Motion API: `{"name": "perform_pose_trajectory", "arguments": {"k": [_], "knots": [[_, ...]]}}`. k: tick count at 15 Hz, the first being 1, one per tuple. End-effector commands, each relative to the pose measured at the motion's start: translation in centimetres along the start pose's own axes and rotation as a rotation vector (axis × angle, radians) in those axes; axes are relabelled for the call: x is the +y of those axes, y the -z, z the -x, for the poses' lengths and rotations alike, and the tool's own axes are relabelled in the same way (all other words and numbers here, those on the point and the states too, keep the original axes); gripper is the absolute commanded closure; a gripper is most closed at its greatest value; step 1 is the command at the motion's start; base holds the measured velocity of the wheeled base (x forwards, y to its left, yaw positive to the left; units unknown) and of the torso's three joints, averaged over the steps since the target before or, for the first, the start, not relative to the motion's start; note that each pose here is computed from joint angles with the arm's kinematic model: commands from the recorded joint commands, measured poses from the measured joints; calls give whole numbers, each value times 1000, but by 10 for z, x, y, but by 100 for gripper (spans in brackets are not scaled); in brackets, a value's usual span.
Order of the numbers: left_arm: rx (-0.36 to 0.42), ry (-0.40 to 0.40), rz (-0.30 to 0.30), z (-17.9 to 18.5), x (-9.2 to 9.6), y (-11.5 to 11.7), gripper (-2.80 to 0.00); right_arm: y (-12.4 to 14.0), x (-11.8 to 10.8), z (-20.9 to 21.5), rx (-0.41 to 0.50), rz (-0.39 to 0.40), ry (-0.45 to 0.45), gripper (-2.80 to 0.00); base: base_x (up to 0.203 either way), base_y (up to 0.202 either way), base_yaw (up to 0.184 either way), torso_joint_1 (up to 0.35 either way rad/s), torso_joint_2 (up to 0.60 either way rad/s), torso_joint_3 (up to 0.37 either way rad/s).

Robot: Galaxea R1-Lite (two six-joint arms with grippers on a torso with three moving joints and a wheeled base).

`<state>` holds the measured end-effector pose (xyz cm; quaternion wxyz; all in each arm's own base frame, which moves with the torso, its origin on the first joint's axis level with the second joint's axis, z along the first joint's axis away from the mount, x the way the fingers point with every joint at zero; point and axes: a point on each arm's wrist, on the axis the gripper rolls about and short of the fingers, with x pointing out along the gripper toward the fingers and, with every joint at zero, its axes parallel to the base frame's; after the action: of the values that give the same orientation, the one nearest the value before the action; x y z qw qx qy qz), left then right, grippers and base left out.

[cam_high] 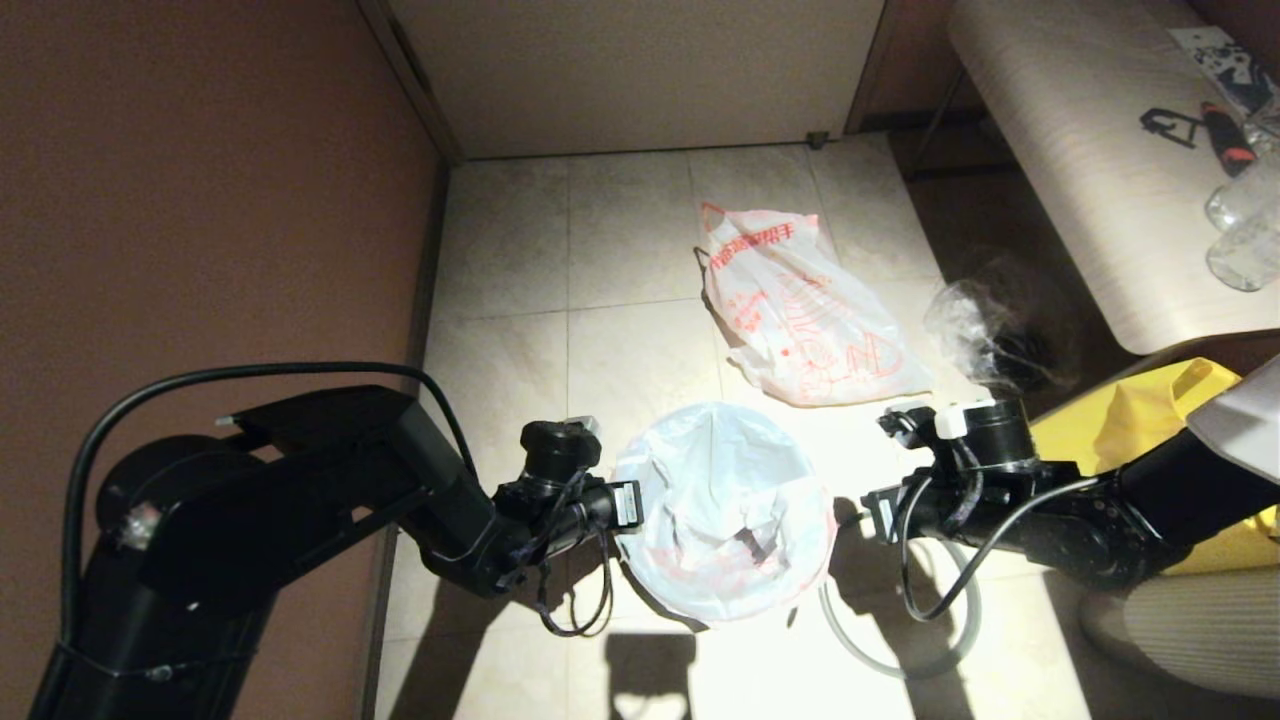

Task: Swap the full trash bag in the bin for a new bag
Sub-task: Put the new garbage bag on the trash can

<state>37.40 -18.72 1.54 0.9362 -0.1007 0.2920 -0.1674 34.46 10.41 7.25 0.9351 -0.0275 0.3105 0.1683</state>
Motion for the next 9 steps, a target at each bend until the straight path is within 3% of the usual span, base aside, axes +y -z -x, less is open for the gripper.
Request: {"name": "perform_pose_trajectory", "arguments": {"k": [1,3,5,8,9], "knots": [[-23,12,-20,9,-6,-2,-280,-5,2,20,-32,3,0,0,0,0,0,0,0,0],[-58,12,-109,22,-11,-1,-280,-5,2,23,-33,6,3,0,0,0,0,0,0,0],[-123,-18,-145,44,-19,-5,-280,-6,2,31,-44,6,19,0,0,0,0,0,0,0],[-183,-17,-188,88,-45,-9,-280,2,1,44,-31,1,33,0,0,0,0,0,0,0],[-194,-20,-233,99,-57,-11,-280,4,-2,50,-32,-7,45,0,0,0,0,0,0,0]]}}
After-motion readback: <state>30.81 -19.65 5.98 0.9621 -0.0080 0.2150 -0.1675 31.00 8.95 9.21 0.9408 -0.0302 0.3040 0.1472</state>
